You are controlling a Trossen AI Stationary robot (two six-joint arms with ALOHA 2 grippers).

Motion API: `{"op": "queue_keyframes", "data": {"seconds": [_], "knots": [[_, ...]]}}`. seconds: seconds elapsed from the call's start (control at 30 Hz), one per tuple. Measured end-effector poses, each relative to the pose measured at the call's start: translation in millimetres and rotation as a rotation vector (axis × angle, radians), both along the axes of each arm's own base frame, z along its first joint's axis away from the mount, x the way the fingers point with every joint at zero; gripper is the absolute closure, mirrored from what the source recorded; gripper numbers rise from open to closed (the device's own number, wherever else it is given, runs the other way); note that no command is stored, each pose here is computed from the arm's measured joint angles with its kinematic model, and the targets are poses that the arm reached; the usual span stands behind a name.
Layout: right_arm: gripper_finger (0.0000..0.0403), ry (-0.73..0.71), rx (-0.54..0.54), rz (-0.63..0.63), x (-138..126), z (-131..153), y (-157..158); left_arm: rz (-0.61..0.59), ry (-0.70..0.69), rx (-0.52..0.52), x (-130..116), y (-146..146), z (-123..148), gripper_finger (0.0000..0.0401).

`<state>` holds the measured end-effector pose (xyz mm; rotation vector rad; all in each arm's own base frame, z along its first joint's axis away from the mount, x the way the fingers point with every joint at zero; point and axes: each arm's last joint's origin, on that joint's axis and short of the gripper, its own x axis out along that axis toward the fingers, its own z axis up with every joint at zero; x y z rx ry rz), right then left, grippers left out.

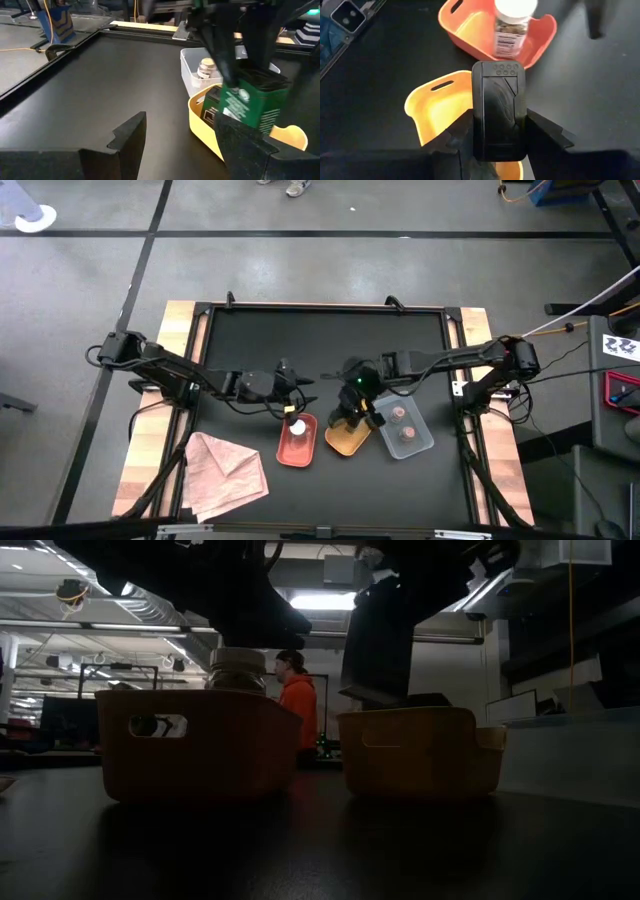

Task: Sort spices by type
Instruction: Put the black spice can into the yellow bin

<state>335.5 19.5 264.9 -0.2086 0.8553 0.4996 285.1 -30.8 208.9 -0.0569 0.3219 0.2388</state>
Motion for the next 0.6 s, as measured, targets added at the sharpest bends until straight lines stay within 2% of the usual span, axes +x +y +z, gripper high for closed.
{"op": "queue_keyframes", "data": {"seconds": [0.33,0.6], "knots": [[0.0262,-0.008,-0.033,0.082,-2.6,-0.3,27.0,0.000,-0.001,-0.003,0.0,0.0,0.0,0.0184],[0.0263,0.055,-0.012,0.106,-8.1,-6.5,26.6,-0.001,0.000,-0.003,0.0,-0.1,0.0,0.0184]]}}
